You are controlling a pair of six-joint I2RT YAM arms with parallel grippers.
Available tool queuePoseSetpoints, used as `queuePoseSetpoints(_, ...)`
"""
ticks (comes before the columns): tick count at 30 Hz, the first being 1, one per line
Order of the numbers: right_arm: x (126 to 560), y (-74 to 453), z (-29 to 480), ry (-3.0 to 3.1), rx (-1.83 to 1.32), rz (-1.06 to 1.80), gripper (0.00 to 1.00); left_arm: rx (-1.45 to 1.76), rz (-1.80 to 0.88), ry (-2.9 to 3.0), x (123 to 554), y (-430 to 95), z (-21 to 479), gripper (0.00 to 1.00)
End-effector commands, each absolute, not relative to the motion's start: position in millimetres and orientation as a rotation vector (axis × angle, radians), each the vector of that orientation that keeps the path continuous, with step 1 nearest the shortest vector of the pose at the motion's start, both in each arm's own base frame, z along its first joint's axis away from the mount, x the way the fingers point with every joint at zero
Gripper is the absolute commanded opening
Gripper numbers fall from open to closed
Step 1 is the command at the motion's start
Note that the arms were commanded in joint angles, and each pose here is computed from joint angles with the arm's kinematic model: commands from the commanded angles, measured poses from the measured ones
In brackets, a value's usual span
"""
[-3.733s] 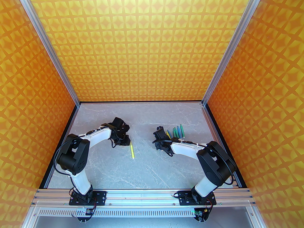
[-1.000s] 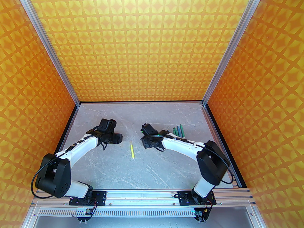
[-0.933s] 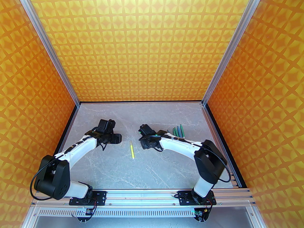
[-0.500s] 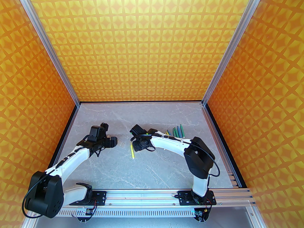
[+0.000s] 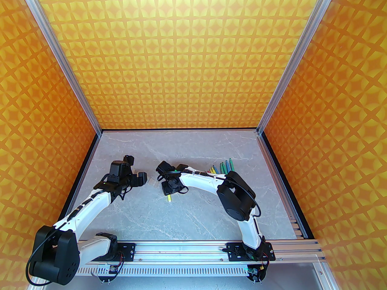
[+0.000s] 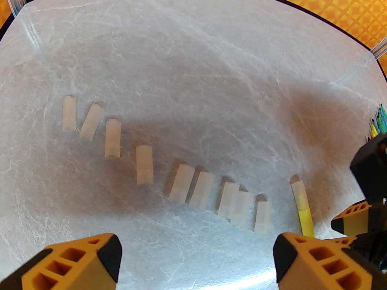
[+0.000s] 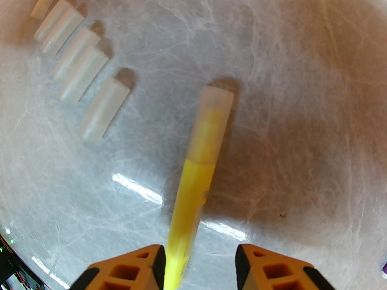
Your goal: Open the pen caps
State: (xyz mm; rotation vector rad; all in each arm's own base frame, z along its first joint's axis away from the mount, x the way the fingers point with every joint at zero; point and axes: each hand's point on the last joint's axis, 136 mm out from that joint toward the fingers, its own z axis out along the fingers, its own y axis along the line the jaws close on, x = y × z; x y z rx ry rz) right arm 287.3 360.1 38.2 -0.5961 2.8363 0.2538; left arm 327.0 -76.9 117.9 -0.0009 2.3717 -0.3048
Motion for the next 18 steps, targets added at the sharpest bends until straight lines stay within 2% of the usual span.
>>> queuePoseSetpoints(1, 282.6, 364.7, 31.2, 2.886, -0.571, 0.247, 0.4, -0.014, -0.295, 2.337, 327.3, -72.2, 123.4, 0.88)
queuePoseSetpoints(18, 280.2, 359.6, 1.3, 2.99, -0.551, 0.072, 0.25, -0.02, -0.295, 2.32, 326.9, -70.4, 129.0, 0.88)
